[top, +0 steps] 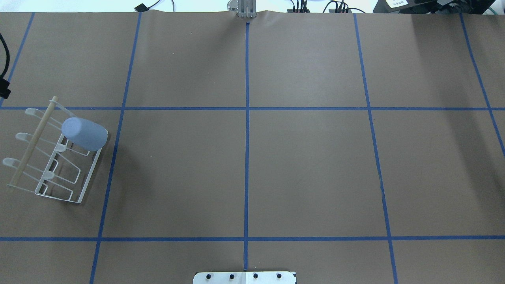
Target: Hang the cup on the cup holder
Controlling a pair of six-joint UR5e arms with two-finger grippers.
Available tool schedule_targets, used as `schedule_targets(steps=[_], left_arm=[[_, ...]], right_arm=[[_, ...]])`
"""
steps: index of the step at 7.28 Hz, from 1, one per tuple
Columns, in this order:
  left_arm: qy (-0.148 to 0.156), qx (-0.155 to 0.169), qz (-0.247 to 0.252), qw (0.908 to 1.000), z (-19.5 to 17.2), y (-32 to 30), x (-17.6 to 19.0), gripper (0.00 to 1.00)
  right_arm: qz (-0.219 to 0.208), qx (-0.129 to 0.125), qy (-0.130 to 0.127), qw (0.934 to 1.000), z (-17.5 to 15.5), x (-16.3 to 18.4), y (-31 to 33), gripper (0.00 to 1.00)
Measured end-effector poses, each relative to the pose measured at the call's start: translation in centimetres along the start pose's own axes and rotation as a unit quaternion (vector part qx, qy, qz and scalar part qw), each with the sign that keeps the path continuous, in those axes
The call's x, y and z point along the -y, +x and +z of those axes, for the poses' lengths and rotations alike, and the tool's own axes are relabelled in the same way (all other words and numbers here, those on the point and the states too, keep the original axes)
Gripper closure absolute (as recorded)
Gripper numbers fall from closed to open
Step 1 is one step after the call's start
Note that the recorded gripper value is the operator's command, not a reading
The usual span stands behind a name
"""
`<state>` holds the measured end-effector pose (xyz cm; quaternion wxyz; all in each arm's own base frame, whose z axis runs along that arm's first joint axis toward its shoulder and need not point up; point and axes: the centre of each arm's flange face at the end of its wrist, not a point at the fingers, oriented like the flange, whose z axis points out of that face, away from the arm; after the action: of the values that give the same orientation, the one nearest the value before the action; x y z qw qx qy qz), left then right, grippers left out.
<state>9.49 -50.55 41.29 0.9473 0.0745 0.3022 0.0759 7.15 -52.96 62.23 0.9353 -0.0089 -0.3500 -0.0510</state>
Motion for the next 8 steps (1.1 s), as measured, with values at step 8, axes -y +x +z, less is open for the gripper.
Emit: schedule_targets(steps=[8], left_arm=[[-0.044,0.011,-0.106,0.9934,5.2,-12.3,-2.5,0.02]], right_arm=[[0.025,0.000,-0.001,0.9997,0.2,-2.6,2.2,0.00]])
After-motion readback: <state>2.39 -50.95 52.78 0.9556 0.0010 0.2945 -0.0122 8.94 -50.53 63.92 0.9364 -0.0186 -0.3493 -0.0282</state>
